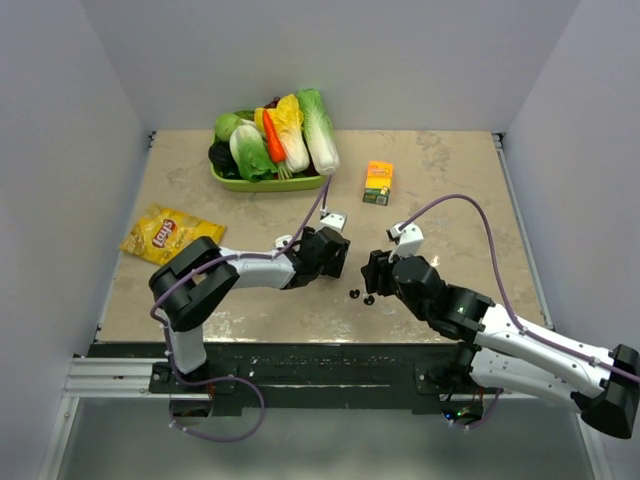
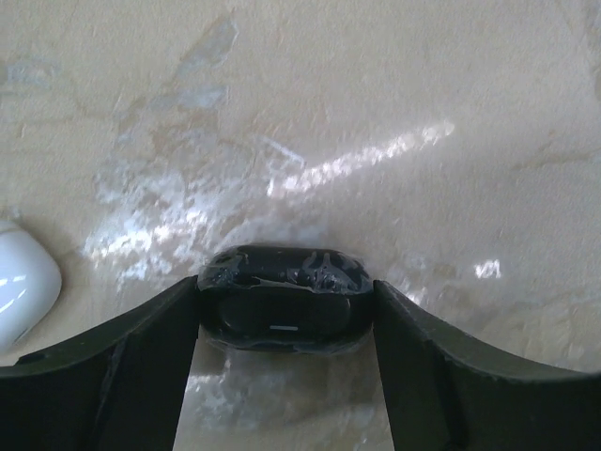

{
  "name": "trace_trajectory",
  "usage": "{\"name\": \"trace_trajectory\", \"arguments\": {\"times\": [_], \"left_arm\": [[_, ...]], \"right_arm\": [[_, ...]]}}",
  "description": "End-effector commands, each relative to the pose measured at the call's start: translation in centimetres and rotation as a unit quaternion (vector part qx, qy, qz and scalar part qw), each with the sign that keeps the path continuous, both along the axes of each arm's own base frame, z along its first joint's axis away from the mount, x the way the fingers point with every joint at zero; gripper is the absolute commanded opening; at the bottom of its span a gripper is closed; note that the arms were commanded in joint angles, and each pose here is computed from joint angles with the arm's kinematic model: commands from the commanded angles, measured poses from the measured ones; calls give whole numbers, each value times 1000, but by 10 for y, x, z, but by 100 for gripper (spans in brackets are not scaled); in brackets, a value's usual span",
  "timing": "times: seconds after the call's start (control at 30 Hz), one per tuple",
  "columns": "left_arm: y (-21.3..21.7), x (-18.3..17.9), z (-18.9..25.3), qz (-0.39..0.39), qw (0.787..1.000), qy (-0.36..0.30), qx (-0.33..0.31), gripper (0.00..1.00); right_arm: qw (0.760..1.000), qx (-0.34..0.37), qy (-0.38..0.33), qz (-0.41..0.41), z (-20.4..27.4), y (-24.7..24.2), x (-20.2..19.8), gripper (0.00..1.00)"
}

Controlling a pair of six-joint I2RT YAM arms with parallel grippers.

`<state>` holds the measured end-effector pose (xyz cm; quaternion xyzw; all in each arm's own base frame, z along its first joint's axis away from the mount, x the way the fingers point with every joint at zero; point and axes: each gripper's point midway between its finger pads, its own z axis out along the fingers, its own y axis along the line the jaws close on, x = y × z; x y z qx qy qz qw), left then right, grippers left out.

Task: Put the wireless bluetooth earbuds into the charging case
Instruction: Pick up the charging case at the center of the board.

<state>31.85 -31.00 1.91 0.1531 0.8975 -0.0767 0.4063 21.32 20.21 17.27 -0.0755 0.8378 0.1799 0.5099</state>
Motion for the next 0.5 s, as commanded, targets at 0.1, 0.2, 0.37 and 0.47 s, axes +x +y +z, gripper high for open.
{"name": "trace_trajectory", "arguments": {"times": [0.1,0.2,0.37,0.47], "left_arm": [[13,-13,80,-45,982,-144,-117,0],[21,-36,123,-92,941,-243,-215,0],[50,-108,174,-214,823,-419,-319,0],[33,-123,170,-283,805,-424,-303,0]], "right_arm": [[995,67,-53,-52,85,-10,11,69],[993,84,-67,-42,106,-4,13,83],[998,57,-32,27,100,29,9,85],[996,47,-6,82,88,52,2,84]]}}
